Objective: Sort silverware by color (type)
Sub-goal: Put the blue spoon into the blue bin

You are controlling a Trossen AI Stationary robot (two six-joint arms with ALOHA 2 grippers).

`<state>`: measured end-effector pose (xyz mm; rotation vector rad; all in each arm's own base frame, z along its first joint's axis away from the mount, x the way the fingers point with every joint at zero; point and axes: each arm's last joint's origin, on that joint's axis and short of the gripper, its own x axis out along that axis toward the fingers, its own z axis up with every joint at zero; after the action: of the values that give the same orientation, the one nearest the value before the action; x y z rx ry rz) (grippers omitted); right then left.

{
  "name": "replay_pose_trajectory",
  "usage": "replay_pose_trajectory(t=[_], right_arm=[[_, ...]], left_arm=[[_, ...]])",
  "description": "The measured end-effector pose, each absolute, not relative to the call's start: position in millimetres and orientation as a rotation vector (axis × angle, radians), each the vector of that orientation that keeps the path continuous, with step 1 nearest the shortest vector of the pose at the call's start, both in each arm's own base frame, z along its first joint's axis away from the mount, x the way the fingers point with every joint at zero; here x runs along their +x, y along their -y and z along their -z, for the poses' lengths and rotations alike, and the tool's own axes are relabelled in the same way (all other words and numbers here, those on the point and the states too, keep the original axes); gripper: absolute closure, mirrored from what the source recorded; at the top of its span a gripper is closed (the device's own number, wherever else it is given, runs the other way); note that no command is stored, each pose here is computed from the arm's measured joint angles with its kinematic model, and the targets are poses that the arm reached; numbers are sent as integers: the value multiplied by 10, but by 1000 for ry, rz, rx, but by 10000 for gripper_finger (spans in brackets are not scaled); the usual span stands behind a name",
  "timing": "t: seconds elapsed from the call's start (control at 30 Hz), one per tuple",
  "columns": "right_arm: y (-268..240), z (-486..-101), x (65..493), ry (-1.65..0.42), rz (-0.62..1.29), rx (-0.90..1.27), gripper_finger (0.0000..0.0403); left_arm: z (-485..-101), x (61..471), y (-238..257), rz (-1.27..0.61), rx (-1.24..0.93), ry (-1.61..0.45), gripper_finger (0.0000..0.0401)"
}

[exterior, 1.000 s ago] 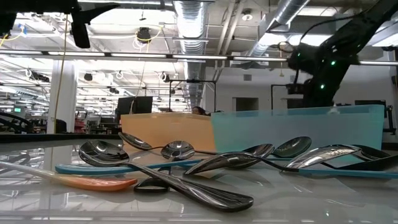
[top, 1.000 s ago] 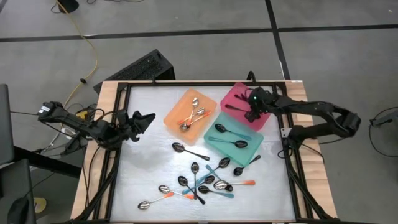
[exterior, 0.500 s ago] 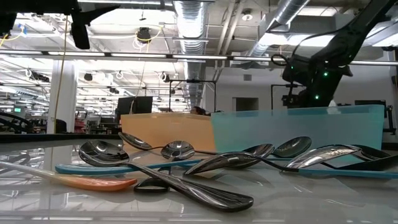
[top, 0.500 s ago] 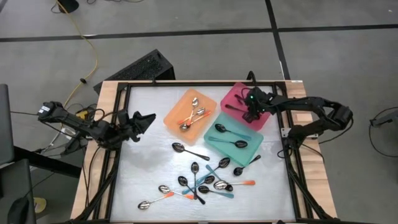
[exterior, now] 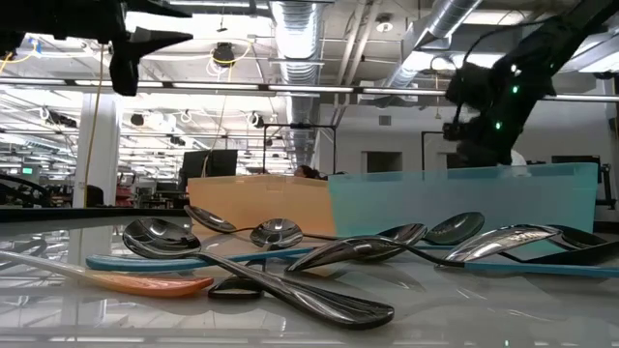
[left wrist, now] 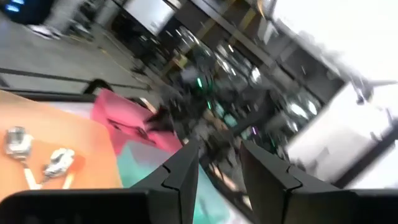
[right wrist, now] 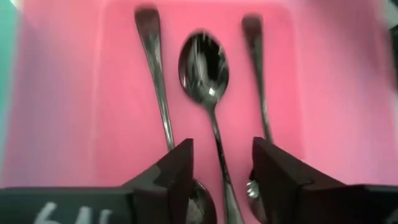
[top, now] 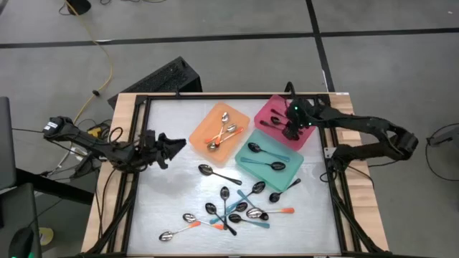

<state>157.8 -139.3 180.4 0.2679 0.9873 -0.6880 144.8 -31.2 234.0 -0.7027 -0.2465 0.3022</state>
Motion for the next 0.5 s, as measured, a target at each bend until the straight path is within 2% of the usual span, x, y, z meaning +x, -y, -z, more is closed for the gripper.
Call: replay_pose_trajectory(t=[0.13, 0.27, 0.5], right_arm=[[1356, -2083, 1556, -925, 694, 246, 206], [1299, -2376, 1493, -841, 716, 260, 202], [1123, -2674, 1352, -669, 687, 334, 207]], left_arm=[[-2385, 1541, 373, -217, -626, 138, 298], [-2493, 1671, 447, -144, -581, 8, 298], [-2633, 1915, 727, 94, -506, -419, 298]])
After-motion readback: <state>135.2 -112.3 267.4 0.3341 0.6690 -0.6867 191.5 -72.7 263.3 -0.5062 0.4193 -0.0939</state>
